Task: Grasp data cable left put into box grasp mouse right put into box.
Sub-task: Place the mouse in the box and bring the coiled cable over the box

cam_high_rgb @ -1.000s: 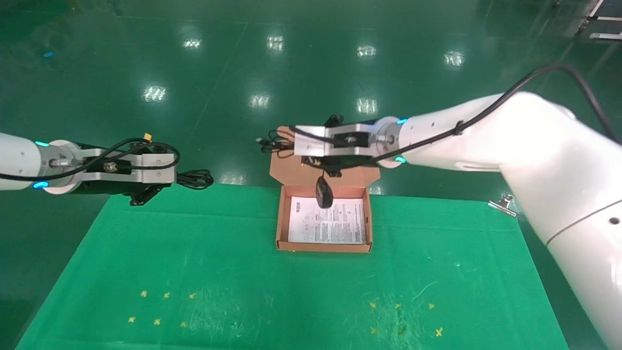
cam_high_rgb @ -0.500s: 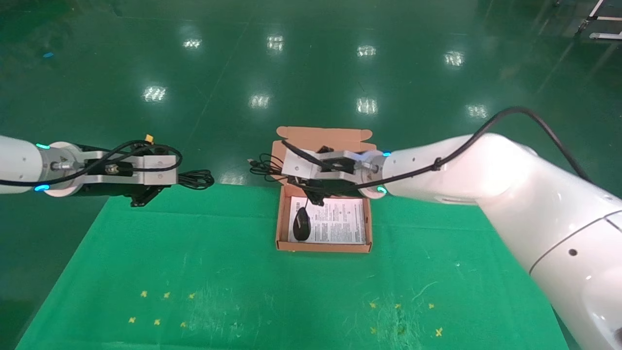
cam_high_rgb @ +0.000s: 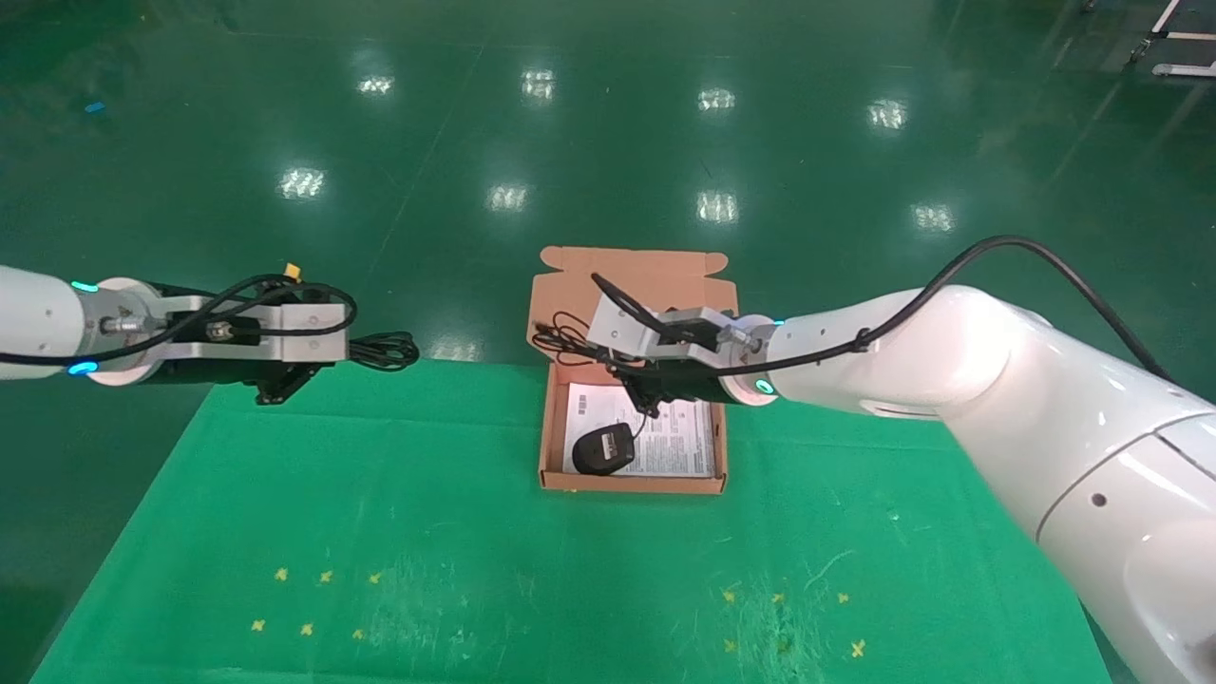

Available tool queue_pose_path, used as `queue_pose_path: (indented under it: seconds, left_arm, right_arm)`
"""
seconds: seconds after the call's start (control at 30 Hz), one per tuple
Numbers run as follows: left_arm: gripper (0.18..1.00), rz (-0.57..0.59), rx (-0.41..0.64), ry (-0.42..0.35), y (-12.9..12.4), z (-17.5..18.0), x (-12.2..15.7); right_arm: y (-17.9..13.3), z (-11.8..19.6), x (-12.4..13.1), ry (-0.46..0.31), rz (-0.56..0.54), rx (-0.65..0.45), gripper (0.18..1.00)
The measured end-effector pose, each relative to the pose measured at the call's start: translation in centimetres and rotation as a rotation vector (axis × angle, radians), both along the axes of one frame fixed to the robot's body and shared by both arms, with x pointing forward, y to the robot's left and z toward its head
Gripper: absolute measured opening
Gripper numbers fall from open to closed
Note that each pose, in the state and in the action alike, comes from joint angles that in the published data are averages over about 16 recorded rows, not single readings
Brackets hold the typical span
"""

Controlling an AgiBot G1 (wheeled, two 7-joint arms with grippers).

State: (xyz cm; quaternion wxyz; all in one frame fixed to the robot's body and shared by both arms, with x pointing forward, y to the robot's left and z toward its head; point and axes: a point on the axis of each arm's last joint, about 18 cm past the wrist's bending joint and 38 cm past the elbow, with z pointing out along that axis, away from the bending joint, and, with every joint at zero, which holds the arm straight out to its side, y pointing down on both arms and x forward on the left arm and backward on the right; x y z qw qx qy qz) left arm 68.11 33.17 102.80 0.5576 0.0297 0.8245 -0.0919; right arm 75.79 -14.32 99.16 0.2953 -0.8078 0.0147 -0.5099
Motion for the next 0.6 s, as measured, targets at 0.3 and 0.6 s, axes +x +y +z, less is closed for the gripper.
queue_pose_path:
  seconds: [0.3,0.6]
  left_arm:
    - [0.232,-0.076,-0.013,-0.001,-3.4,-1.3,1.6]
    - [0.232,-0.192,-0.029,-0.037,-9.8,-3.1,4.8]
  right_arm:
    - [-1.8,0.8,-0.3,-0.019,-0.01,0.0,0.316]
    - [-6.8,2.9,-1.3,-0.064,-0.06,-0.008,0.478]
